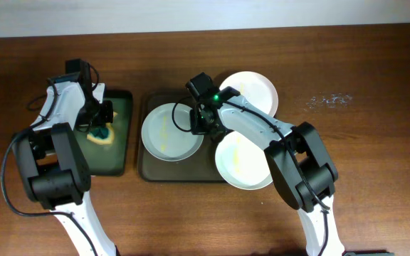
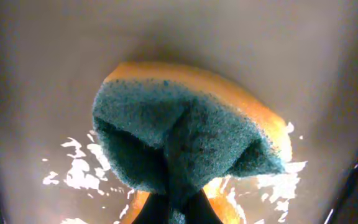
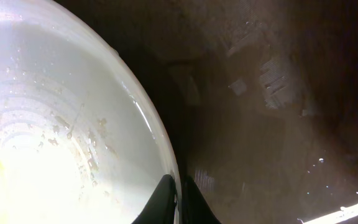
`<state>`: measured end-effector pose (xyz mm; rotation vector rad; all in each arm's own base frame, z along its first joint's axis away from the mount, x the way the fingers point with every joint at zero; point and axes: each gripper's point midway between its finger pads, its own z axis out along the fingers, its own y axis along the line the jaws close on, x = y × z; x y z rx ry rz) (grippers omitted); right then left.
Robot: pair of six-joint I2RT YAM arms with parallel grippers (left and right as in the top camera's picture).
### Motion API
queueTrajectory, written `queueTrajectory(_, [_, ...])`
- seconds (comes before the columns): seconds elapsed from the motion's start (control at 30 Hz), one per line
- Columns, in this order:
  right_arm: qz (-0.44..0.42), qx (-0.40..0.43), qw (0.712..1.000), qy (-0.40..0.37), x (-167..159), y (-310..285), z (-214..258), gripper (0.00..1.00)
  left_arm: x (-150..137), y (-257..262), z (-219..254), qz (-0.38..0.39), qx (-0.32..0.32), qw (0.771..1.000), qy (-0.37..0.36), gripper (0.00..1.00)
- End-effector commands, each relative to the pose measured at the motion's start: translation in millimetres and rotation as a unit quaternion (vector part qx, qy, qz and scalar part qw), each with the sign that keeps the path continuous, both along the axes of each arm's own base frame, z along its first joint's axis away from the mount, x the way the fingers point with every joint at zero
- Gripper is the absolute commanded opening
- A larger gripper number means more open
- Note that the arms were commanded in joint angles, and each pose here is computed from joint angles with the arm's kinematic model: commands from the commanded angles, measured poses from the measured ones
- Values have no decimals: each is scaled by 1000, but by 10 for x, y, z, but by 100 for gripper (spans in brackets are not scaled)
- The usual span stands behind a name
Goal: Clean dirty plates on tray and stack at the side
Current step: 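Grasp the green-yellow sponge with the left gripper and lift it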
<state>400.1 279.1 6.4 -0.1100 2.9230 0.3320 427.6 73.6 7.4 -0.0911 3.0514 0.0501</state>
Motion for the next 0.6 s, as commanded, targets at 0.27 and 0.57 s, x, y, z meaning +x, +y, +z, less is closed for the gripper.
queueTrajectory(0.27, [3, 24, 998, 60, -191, -28, -216, 4, 223, -974, 973, -60, -190, 980, -28, 0])
queueTrajectory(0.57, [-17, 80, 992, 92, -121, -125, -161, 4, -34, -1580, 466, -35, -122, 991, 32, 0])
